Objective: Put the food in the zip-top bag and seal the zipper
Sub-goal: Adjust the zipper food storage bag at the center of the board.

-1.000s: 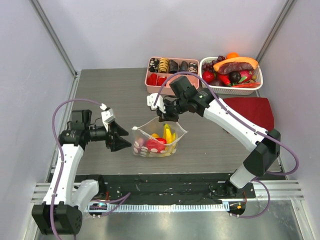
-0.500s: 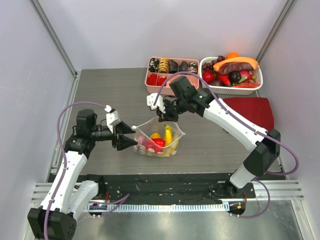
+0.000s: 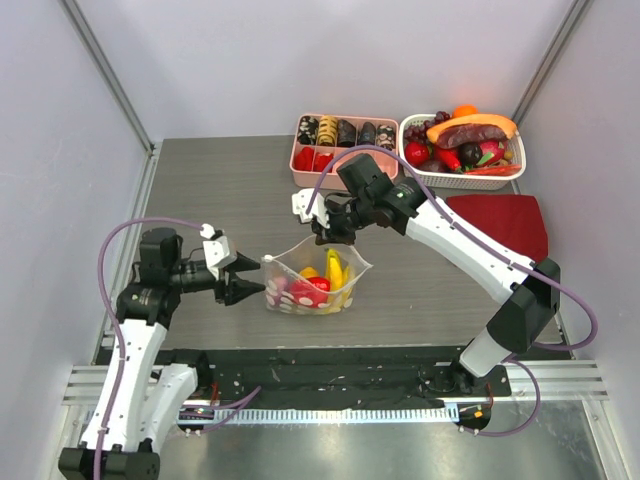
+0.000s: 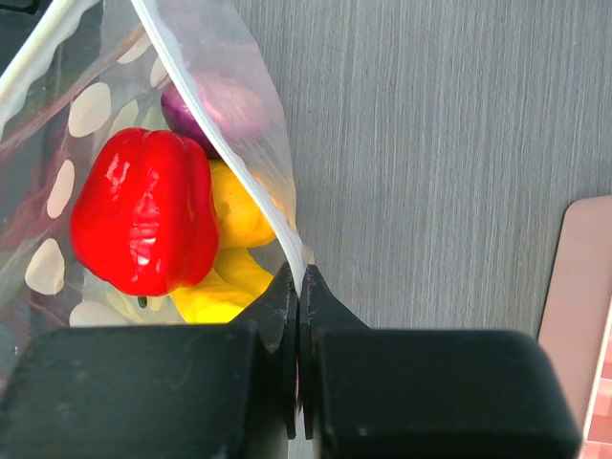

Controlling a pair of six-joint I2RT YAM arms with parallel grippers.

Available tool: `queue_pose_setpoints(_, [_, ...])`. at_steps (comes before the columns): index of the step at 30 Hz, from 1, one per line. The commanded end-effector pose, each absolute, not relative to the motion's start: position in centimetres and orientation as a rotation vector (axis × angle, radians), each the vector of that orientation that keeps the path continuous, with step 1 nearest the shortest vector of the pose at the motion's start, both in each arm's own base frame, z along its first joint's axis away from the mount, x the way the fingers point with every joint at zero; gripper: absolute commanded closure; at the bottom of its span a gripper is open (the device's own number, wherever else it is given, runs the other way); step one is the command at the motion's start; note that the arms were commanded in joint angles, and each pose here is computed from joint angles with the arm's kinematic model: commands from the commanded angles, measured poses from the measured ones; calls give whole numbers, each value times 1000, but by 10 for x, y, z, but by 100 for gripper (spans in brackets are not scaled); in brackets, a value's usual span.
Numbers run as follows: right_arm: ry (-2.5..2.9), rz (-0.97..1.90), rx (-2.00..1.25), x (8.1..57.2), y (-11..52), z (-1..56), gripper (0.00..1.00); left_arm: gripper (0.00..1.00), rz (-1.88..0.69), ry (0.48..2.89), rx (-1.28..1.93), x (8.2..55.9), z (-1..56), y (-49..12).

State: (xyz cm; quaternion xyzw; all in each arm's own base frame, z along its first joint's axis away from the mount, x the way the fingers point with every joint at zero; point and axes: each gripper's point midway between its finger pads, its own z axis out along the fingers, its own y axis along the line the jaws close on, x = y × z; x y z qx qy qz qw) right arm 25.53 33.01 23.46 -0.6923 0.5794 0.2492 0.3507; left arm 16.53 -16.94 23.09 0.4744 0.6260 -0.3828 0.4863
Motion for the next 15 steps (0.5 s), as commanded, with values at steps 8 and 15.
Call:
queue_pose_setpoints(8, [1385,646,-1772,253,337,260,99,28,-875,1386,1184,185,249,-161])
queue_pose_setpoints(15, [1380,654,-1768,253,340,261,99,34,-915,1387,1143,207,252,-175])
